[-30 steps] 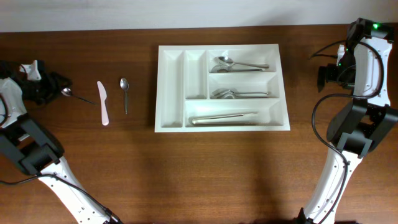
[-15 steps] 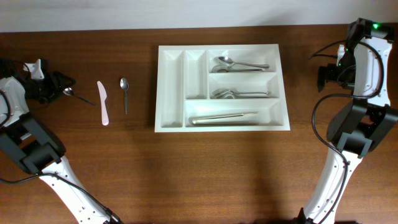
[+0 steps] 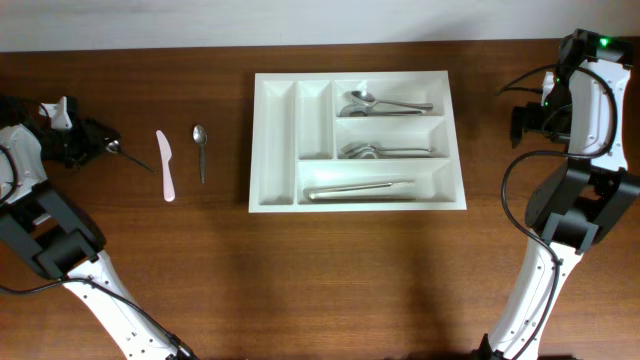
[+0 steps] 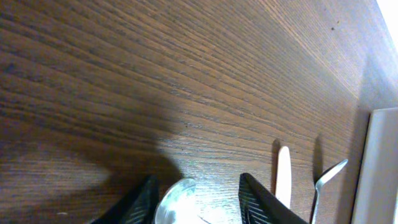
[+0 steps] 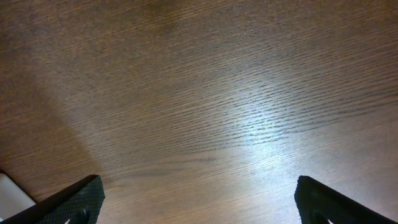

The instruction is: Pack container

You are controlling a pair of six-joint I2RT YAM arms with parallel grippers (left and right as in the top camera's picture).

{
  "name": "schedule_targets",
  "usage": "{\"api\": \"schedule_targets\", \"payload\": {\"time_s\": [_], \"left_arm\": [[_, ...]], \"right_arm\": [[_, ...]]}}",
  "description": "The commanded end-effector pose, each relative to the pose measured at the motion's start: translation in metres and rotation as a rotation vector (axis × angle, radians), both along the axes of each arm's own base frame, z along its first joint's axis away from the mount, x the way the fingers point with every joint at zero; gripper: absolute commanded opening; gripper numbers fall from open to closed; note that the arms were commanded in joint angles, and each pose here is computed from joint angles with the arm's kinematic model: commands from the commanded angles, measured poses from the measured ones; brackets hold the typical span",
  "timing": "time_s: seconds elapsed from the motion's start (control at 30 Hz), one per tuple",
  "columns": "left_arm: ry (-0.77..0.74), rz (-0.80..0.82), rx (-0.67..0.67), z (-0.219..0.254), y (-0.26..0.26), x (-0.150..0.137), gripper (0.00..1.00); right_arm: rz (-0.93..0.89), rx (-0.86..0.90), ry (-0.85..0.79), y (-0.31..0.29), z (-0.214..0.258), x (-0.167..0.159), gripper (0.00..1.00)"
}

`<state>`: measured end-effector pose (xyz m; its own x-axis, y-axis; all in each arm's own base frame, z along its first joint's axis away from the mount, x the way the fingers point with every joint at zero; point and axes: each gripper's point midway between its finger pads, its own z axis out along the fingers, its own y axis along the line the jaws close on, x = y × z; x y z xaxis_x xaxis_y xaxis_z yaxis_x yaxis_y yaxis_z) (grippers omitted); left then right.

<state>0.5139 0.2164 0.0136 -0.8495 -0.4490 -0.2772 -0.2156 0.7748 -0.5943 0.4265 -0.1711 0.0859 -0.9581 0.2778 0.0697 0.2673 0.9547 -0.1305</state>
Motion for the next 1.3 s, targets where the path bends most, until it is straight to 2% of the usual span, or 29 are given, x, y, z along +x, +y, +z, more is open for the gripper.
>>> {"api": "schedule_targets", "payload": {"time_s": [0.0, 0.43, 0.67, 0.73, 1.1, 1.27], "left_arm": [[0.023, -0.007, -0.003, -0.0172, 0.0005, -0.0028, 0.43], [0.023, -0.005, -0.003, -0.0173, 0.0012, -0.0032, 0.32], [0.026, -0.005, -0.005, -0.0173, 0.0011, -0.0038, 0.31], [0.026, -0.004, -0.005, -0.0174, 0.0012, -0.0040, 0.27], [0.028, 0.000, -0.007, -0.0174, 0.0029, -0.0053, 0.27], [0.028, 0.000, -0.007, -0.0173, 0.0032, -0.0053, 0.22]], "right_arm": [[-0.005, -0.023, -0.039, -0.0034, 0.0193, -0.0001, 0.99], [-0.005, -0.023, -0.039, -0.0034, 0.0193, -0.0001, 0.99], [-0.005, -0.023, -0.039, -0.0034, 0.0193, -0.0001, 0.99], [-0.005, -0.023, -0.039, -0.0034, 0.0193, -0.0001, 0.99], [-0.005, -0.023, -0.039, -0.0034, 0.0193, -0.0001, 0.99], [-0.005, -0.023, -0.039, -0.0034, 0.0193, -0.0001, 0.98]]}}
